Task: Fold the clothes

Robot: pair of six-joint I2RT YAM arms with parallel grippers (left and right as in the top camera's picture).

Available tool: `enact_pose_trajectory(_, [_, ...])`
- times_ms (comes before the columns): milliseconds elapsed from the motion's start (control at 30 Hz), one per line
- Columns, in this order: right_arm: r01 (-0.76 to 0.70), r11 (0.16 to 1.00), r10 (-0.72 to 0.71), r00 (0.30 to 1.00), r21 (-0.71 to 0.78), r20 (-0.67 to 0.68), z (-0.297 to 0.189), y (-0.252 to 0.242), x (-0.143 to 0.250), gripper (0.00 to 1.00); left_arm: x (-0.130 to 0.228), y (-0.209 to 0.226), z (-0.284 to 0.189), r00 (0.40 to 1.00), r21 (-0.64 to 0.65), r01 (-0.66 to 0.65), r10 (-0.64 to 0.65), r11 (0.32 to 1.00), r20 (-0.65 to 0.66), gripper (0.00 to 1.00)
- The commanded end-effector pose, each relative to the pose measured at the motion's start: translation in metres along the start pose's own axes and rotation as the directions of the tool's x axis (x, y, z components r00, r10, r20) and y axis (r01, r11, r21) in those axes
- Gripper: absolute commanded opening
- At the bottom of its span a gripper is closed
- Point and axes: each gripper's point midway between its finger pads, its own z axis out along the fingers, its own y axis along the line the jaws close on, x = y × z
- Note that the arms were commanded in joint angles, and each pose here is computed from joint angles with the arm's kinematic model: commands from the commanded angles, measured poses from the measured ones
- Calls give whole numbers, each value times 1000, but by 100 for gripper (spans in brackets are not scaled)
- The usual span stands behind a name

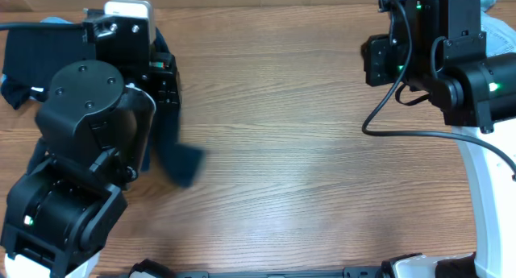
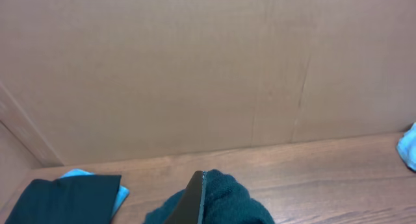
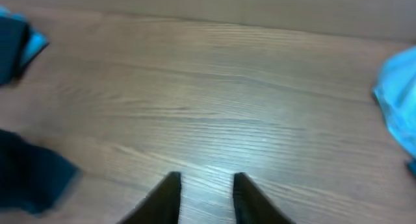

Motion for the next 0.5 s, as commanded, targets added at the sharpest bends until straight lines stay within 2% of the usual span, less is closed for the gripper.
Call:
enact_pose_trajectory(0, [8,987,-4,1000,-163,25,-17,30,-3,43,-25,5,-16,997,7,5,-5,1000,71,4])
enact_pose_trajectory(33, [7,982,-4,1000,-189,15,-18,34,-1,57,-27,6,-17,997,6,-1,0,1000,77,4])
enact_pose_trajectory(67, [4,976,-3,1000,-218,2,-19,39,2,61,-30,7,-19,996,2,-5,5,1000,85,4])
enact_pose_trajectory(267, [-8,933,-22,996,-359,-81,-26,69,22,63,-50,12,-26,990,-19,-17,19,1000,143,4])
enact_pose_trajectory(467, [117,847,-196,975,-518,-100,-39,122,48,73,-57,9,-18,986,-20,-15,18,1000,164,4])
